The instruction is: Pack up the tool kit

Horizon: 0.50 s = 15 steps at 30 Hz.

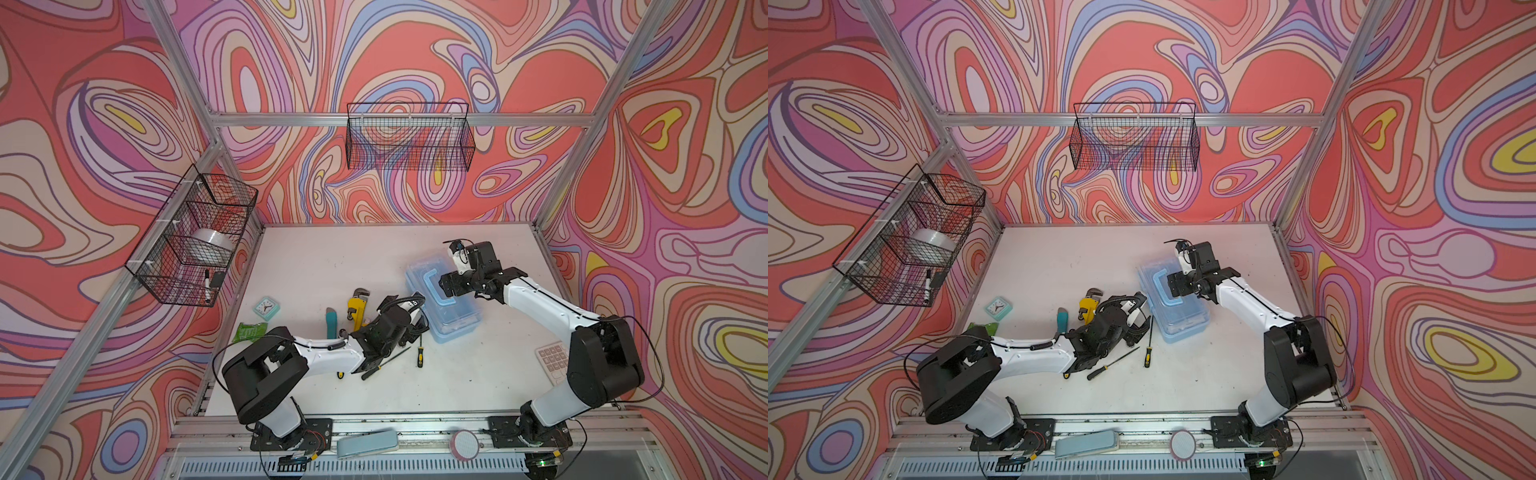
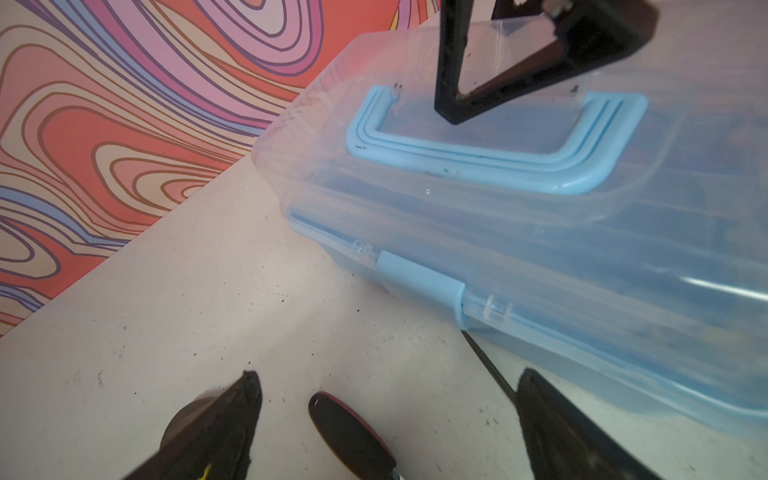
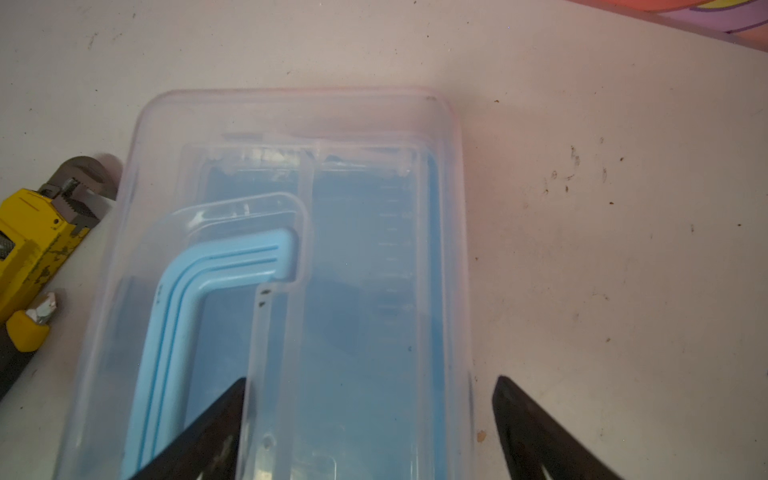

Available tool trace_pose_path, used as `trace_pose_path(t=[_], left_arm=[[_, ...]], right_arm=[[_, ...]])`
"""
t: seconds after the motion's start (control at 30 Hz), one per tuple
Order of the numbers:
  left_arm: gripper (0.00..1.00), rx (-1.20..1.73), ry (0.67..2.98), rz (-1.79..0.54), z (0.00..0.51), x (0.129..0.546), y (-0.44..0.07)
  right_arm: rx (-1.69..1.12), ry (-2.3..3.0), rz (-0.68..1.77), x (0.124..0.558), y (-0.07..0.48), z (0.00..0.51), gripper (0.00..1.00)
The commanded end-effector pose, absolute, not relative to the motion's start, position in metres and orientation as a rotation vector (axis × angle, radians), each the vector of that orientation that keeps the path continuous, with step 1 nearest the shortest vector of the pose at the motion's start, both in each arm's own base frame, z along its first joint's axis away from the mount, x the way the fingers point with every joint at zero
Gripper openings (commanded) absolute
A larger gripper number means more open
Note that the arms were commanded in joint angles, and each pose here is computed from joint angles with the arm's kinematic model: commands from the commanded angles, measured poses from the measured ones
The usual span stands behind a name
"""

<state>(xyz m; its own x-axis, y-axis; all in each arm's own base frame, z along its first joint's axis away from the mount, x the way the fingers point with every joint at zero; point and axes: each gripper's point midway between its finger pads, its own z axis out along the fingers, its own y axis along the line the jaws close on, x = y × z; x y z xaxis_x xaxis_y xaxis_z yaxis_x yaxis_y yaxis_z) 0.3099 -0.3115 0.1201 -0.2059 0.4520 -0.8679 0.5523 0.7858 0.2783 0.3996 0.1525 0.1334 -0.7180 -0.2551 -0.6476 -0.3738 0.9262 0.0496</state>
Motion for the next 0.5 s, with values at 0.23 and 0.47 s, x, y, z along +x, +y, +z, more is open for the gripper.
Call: trace_pose_path(t=[0.23,0.47], left_arm=[[0.98,0.791,1.854,-0.068,0.110,0.316,-0.317],[0.99,0.765,1.847,-0.057,0.113,0.316,-0.308]], right_arm=[[-0.429,2.547,0.130,0.381,0.135,0.091,0.87],[-0.370,2.570,0.152,0.376,0.124,0.087,0.82]])
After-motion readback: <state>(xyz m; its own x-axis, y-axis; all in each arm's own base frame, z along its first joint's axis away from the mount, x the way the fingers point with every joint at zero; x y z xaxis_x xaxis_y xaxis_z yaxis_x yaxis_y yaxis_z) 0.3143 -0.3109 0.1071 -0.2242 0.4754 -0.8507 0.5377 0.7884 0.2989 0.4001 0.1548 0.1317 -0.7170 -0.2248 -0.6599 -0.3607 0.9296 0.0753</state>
